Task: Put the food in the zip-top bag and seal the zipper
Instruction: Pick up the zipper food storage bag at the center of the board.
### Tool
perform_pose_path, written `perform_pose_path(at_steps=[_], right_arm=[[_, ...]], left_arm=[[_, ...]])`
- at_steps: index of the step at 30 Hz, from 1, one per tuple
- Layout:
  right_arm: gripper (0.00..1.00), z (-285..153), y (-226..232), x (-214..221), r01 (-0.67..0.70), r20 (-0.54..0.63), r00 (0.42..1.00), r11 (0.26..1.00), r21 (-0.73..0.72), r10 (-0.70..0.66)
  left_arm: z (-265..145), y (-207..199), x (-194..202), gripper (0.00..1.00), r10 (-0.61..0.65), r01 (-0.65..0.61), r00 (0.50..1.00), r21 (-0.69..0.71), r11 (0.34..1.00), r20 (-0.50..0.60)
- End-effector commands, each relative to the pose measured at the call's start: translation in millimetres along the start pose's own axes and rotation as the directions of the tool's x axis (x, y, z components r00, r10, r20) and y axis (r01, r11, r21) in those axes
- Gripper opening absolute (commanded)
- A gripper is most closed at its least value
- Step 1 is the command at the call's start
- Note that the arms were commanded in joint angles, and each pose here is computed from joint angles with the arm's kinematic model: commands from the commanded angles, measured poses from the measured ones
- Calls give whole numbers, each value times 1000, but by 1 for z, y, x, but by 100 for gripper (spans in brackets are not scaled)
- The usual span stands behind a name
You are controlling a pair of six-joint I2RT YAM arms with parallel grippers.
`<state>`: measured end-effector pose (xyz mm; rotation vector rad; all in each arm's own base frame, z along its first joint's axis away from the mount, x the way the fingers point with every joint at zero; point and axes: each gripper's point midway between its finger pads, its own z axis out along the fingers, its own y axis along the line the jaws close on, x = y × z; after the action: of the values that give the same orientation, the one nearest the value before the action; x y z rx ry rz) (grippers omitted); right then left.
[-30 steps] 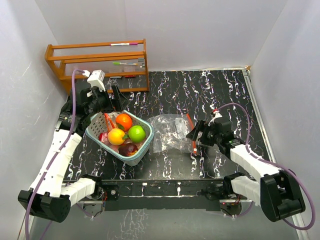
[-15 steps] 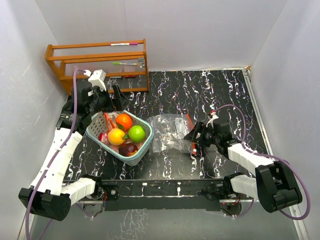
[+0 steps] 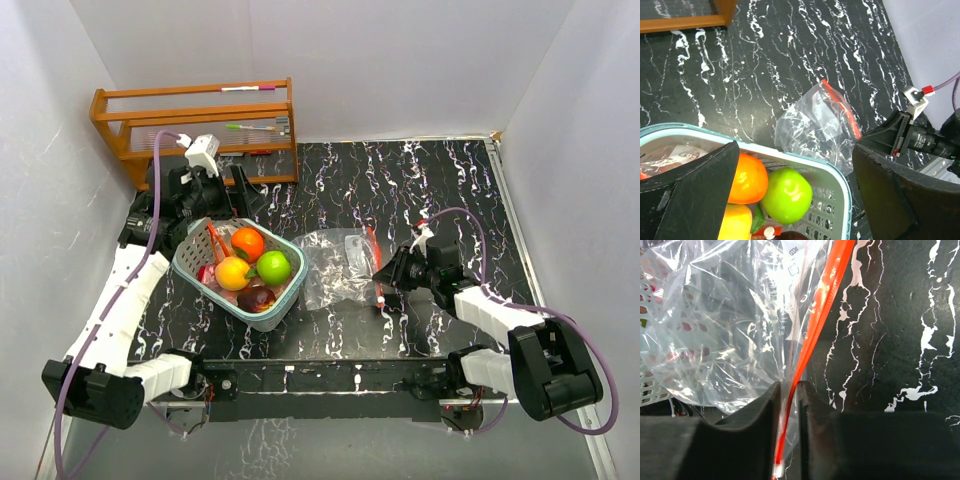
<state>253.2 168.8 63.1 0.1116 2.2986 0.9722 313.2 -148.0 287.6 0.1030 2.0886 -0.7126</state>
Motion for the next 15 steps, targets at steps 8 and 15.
perform_pose_path(at_steps=[8, 15], right_arm=[[10, -63, 52, -106, 305, 230, 915, 941, 149, -333], [9, -134, 76, -146, 392, 340, 802, 862, 322, -491]], left_arm=[[11, -62, -20, 79, 29, -14, 998, 221, 975, -63], [34, -120, -7, 73, 61, -23, 992, 308, 951, -114]])
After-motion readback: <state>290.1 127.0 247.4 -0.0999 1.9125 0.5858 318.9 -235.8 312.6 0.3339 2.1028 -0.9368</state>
